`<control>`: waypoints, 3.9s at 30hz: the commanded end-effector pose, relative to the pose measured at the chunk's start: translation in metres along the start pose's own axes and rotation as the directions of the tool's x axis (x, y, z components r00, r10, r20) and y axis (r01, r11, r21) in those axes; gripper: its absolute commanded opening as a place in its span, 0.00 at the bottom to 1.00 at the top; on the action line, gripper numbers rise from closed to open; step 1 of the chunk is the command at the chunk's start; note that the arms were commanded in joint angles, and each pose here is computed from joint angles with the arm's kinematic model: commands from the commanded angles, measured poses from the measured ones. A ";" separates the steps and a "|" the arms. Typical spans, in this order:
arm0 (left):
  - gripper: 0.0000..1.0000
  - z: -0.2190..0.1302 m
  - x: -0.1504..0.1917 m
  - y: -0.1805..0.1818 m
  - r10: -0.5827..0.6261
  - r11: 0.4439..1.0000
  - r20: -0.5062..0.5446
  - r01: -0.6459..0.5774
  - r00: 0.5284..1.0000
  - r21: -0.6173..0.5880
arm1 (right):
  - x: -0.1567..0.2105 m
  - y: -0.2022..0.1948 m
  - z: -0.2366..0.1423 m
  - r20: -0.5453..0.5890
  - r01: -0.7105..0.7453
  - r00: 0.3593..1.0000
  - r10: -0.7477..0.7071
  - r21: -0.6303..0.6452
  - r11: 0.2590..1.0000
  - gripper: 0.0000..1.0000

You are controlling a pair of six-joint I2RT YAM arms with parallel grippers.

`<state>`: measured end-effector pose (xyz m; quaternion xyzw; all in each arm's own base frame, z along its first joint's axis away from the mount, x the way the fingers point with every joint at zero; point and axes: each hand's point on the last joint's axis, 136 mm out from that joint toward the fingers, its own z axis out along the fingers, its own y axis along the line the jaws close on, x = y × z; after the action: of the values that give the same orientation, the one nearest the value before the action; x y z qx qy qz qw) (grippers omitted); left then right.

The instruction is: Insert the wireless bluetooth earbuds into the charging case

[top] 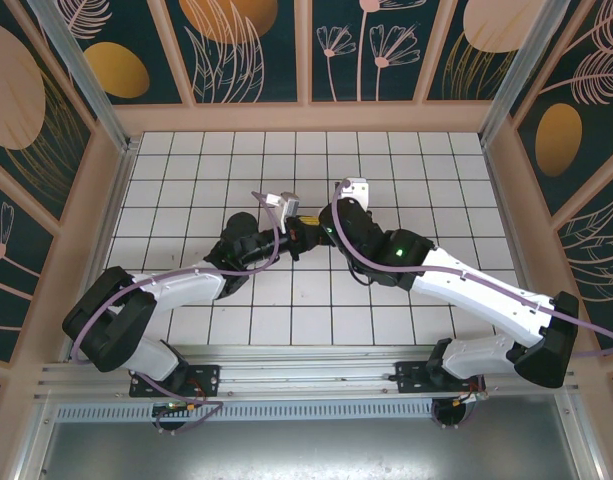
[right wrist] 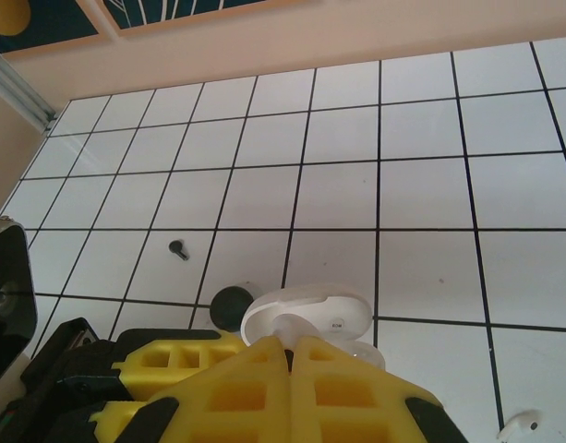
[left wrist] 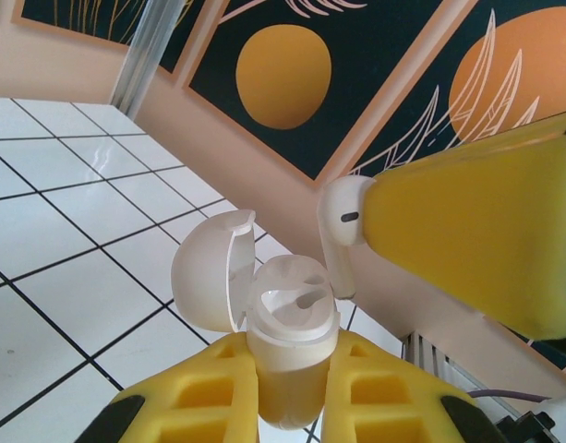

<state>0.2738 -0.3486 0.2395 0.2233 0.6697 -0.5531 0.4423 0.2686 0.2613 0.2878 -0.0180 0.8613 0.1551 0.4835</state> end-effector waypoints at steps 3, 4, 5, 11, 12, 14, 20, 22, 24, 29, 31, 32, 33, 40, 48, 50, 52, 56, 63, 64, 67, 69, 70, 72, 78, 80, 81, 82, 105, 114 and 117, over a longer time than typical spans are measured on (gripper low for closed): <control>0.00 -0.002 -0.008 -0.020 0.101 0.990 0.044 -0.104 0.994 0.093 | -0.024 0.009 -0.010 0.058 -0.015 0.998 0.018 -0.046 0.999 0.03; 0.00 -0.003 -0.009 -0.020 0.106 0.990 0.049 -0.110 0.993 0.094 | -0.025 0.009 -0.009 0.058 -0.013 0.998 0.015 -0.047 0.999 0.03; 0.00 -0.003 -0.008 -0.019 0.109 0.989 0.048 -0.113 0.993 0.092 | -0.024 0.010 -0.009 0.056 -0.010 0.998 0.013 -0.048 0.999 0.03; 0.00 -0.002 -0.010 -0.021 0.120 0.987 0.054 -0.125 0.991 0.097 | -0.017 0.011 -0.002 0.040 0.008 0.999 -0.006 -0.043 0.999 0.03; 0.00 -0.001 -0.010 -0.020 0.120 0.988 0.054 -0.124 0.991 0.096 | -0.015 0.010 -0.002 0.035 0.009 0.999 -0.008 -0.040 0.999 0.03; 0.00 -0.001 -0.012 -0.021 0.120 0.987 0.056 -0.125 0.991 0.096 | -0.013 0.010 -0.002 0.026 0.009 1.000 -0.008 -0.039 0.999 0.03; 0.00 0.001 -0.014 -0.020 0.111 0.989 0.062 -0.116 0.992 0.095 | -0.008 0.008 -0.003 0.002 0.001 1.000 0.000 -0.045 0.999 0.03; 0.00 0.001 -0.015 -0.020 0.106 0.989 0.062 -0.111 0.992 0.095 | -0.006 0.009 -0.004 -0.006 -0.003 1.000 0.003 -0.052 0.999 0.03; 0.00 0.002 -0.015 -0.020 0.101 0.990 0.063 -0.107 0.993 0.095 | -0.004 0.009 -0.004 -0.012 -0.006 1.000 0.005 -0.054 0.999 0.03; 0.00 0.000 -0.016 -0.021 0.093 0.990 0.073 -0.100 0.993 0.096 | 0.000 0.004 -0.005 -0.019 -0.002 1.000 0.001 -0.041 0.999 0.03; 0.00 -0.001 -0.017 -0.022 0.093 0.990 0.077 -0.100 0.993 0.096 | 0.000 0.002 -0.007 -0.018 -0.004 1.000 0.003 -0.039 0.999 0.03; 0.00 -0.001 -0.017 -0.022 0.093 0.990 0.078 -0.101 0.993 0.097 | 0.000 0.000 -0.007 -0.017 -0.003 1.000 0.003 -0.035 0.999 0.03; 0.00 -0.001 -0.017 -0.022 0.094 0.990 0.078 -0.102 0.993 0.098 | -0.001 -0.001 -0.009 -0.015 -0.006 1.000 0.005 -0.034 0.999 0.03; 0.00 -0.001 -0.018 -0.023 0.091 0.990 0.082 -0.099 0.992 0.101 | 0.002 -0.002 -0.012 -0.031 0.015 0.999 -0.016 -0.041 0.999 0.03; 0.00 -0.001 -0.021 -0.024 0.090 0.990 0.088 -0.099 0.992 0.102 | 0.012 0.003 -0.013 -0.069 0.036 0.997 -0.043 -0.087 0.996 0.03; 0.00 -0.001 -0.022 -0.025 0.090 0.990 0.089 -0.099 0.992 0.103 | 0.015 0.005 -0.012 -0.080 0.043 0.995 -0.051 -0.096 0.994 0.03; 0.00 -0.001 -0.022 -0.025 0.090 0.990 0.091 -0.099 0.992 0.102 | 0.017 0.007 -0.011 -0.091 0.046 0.994 -0.056 -0.105 0.993 0.03; 0.00 0.000 -0.024 -0.025 0.089 0.990 0.092 -0.098 0.992 0.100 | 0.021 0.009 -0.010 -0.108 0.044 0.993 -0.056 -0.110 0.993 0.03; 0.00 0.004 -0.028 -0.025 0.094 0.990 0.089 -0.103 0.992 0.101 | 0.029 0.007 -0.007 -0.138 0.014 0.990 -0.026 -0.089 0.996 0.05; 0.00 0.005 -0.029 -0.025 0.096 0.989 0.091 -0.105 0.991 0.102 | 0.029 0.007 -0.007 -0.140 0.005 0.990 -0.017 -0.085 0.996 0.05; 0.00 0.005 -0.031 -0.028 0.103 0.988 0.094 -0.113 0.990 0.106 | 0.030 0.006 -0.006 -0.146 -0.013 0.989 0.002 -0.074 0.997 0.07; 0.00 0.005 -0.031 -0.028 0.105 0.988 0.093 -0.114 0.990 0.107 | 0.030 0.006 -0.006 -0.149 -0.023 0.989 0.013 -0.070 0.997 0.08; 0.00 0.005 -0.032 -0.027 0.105 0.988 0.094 -0.115 0.990 0.106 | 0.030 0.007 -0.005 -0.151 -0.029 0.988 0.019 -0.069 0.997 0.09; 0.00 0.005 -0.031 -0.028 0.106 0.987 0.094 -0.116 0.990 0.107 | 0.029 0.009 -0.004 -0.155 -0.038 0.988 0.027 -0.067 0.997 0.11; 0.00 0.004 -0.031 -0.028 0.108 0.987 0.092 -0.117 0.990 0.107 | 0.025 0.013 -0.002 -0.167 -0.062 0.985 0.053 -0.051 0.997 0.18; 0.00 0.004 -0.031 -0.029 0.111 0.987 0.094 -0.121 0.989 0.107 | 0.023 0.015 -0.003 -0.166 -0.076 0.984 0.066 -0.055 0.996 0.21; 0.00 0.004 -0.031 -0.029 0.110 0.987 0.092 -0.120 0.990 0.107 | 0.022 0.015 -0.003 -0.167 -0.080 0.984 0.070 -0.059 0.995 0.21; 0.00 0.003 -0.031 -0.028 0.110 0.987 0.093 -0.120 0.990 0.106 | 0.020 0.016 -0.004 -0.166 -0.088 0.983 0.076 -0.064 0.994 0.23; 0.00 0.002 -0.028 -0.029 0.110 0.987 0.082 -0.119 0.990 0.110 | -0.007 0.013 -0.020 -0.179 -0.192 0.968 0.173 -0.098 0.976 0.38; 0.00 0.001 -0.018 -0.031 0.211 0.971 0.025 -0.212 0.977 0.111 | -0.038 0.013 -0.051 -0.114 -0.195 0.978 0.174 -0.209 0.958 0.28; 0.00 0.000 -0.017 -0.037 0.269 0.954 0.006 -0.268 0.963 0.137 | -0.036 0.012 -0.051 -0.137 -0.184 0.979 0.154 -0.244 0.952 0.23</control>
<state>0.2636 -0.3541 0.2475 0.2928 0.6374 -0.5401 0.4650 0.2459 0.2540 0.3276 0.0085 0.8709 0.2769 0.4060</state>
